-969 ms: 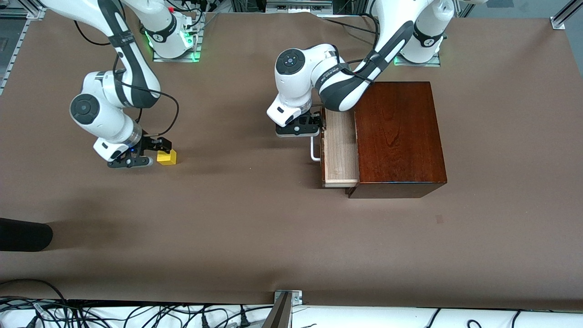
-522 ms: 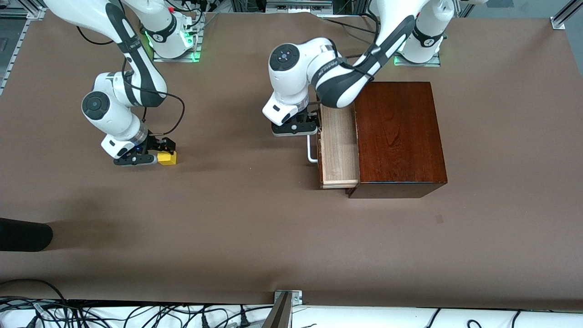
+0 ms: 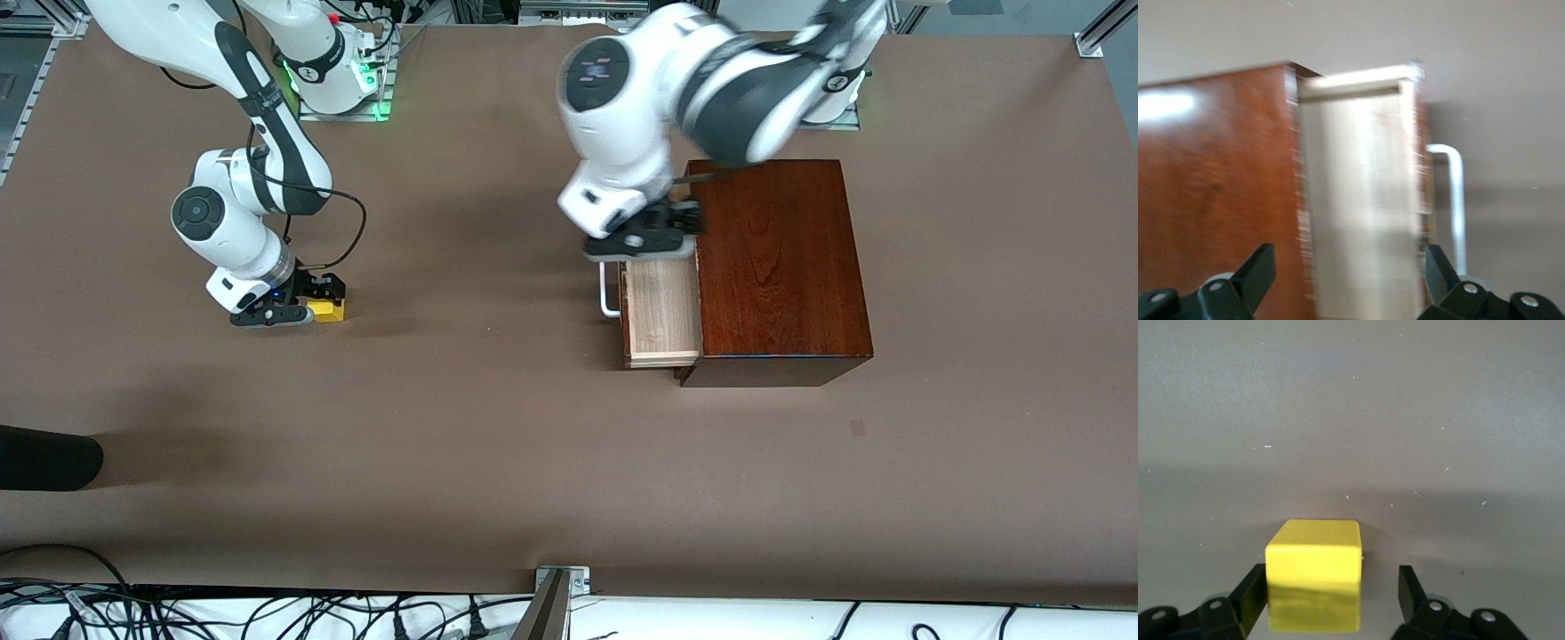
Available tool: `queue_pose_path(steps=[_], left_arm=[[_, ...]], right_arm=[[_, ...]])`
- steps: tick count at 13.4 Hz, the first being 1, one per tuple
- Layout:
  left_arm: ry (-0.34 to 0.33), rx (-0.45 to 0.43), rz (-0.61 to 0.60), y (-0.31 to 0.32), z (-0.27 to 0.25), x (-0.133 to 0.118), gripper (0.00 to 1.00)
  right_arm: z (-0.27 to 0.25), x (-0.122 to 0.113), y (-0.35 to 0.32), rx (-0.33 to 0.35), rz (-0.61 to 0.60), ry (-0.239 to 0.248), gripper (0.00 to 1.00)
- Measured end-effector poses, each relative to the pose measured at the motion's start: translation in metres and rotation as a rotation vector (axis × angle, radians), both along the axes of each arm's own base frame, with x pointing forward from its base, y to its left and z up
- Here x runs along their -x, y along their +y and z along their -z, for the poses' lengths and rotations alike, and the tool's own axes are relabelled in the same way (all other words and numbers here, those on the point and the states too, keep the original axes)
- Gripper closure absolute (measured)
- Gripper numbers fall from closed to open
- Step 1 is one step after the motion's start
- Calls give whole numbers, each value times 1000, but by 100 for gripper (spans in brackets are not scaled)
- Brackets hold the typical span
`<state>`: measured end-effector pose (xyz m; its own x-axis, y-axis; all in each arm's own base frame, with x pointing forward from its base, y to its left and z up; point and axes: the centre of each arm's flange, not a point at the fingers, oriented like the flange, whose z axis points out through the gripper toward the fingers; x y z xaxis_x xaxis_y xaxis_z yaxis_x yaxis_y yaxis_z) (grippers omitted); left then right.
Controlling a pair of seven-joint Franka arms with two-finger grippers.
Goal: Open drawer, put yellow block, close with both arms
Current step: 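Pull the drawer open with the left gripper while the right gripper reaches the cube, then grasp the yellow cube with the right gripper while the left gripper withdraws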
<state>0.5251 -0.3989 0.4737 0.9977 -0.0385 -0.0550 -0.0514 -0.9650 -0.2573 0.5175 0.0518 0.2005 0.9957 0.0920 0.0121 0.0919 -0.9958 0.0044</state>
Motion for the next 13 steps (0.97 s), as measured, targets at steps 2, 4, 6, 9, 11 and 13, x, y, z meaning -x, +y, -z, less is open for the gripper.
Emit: queue_pose_path(steps=[2,4,6,9,11,13], left_arm=[[38,37,6,57,-26,-26,0],[66,84,29,107,-43,-47,0],[91,135,48,151,-56,-62,0],[97,212,-1,210,-76,-74,0],[68,266,-85,252,-96,-77,0],[37,270,-119,298,-109,-71,0]], right_arm=[[3,-1,0,0,0,-11,17],[4,-1,1,0,-1,-13,26],[4,-1,1,-1,-1,-14,45],[1,-3,2,-2,-3,-22,45],[-12,-8,14,-10,-23,-18,45],[-45,-21,37,-22,-60,-3,45]])
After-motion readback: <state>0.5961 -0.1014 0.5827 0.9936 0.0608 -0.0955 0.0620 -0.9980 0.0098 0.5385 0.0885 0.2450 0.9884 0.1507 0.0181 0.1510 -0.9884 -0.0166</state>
